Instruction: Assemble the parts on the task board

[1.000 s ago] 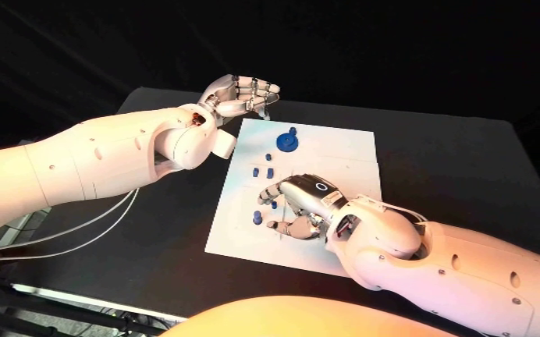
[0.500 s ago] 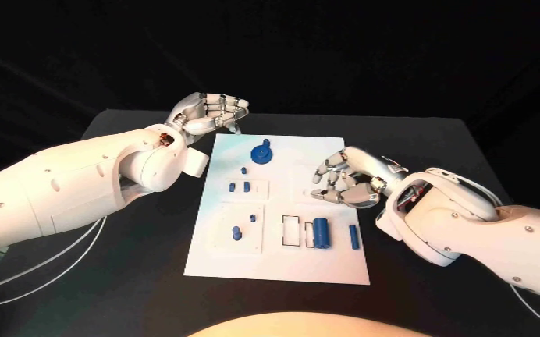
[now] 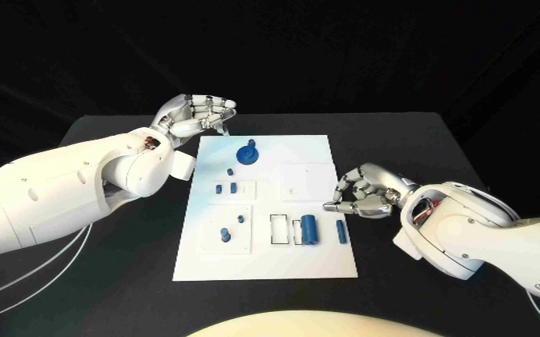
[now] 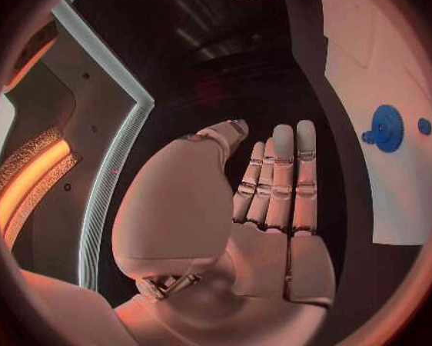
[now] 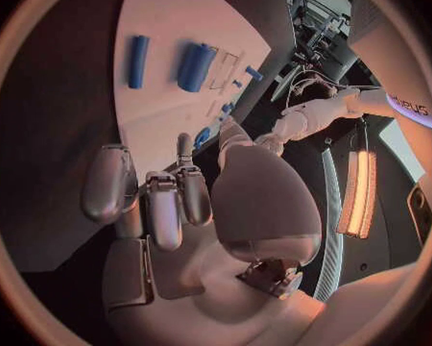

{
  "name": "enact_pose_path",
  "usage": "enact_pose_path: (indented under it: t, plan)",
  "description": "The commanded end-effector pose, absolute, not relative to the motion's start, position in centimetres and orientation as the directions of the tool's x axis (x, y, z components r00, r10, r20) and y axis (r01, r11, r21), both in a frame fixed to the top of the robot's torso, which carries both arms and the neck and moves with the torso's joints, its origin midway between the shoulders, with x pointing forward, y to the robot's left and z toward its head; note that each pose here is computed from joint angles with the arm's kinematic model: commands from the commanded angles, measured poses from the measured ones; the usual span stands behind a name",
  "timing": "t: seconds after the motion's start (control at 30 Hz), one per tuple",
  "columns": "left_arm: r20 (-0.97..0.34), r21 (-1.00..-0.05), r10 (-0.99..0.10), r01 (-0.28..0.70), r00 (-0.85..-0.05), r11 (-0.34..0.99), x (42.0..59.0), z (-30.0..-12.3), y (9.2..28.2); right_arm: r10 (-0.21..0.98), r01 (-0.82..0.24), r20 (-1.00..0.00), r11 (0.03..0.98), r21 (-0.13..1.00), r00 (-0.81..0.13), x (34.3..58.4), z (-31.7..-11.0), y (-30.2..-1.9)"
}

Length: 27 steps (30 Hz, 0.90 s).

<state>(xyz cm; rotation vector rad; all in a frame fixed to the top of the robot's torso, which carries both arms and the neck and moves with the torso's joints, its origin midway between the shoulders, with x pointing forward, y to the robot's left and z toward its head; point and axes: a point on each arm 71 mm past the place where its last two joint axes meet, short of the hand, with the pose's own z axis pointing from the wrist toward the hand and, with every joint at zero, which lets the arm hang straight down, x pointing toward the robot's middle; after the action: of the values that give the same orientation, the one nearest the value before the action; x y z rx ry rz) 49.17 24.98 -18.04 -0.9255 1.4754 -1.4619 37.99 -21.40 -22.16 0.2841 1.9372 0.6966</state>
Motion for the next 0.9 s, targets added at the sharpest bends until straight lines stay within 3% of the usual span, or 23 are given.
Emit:
enact_pose_path:
  t: [0.03,0.33,0.9]
  plan:
    - [-0.049,-0.998,-0.919,0.055,-0.391,0.030,49.1,-18.0,24.7,0.440,-0.051,-0.755,0.849,0.527,-0.486,37.4,-23.3,-21.2]
    - [-0.047,-0.998,-0.917,0.054,-0.396,0.028,49.0,-18.0,24.5,0.429,-0.014,-0.736,0.860,0.511,-0.524,36.7,-25.5,-19.8]
    - [-0.045,-0.998,-0.915,0.049,-0.400,0.027,49.0,-18.0,24.5,0.399,-0.013,-0.720,0.870,0.493,-0.568,36.8,-27.6,-17.8]
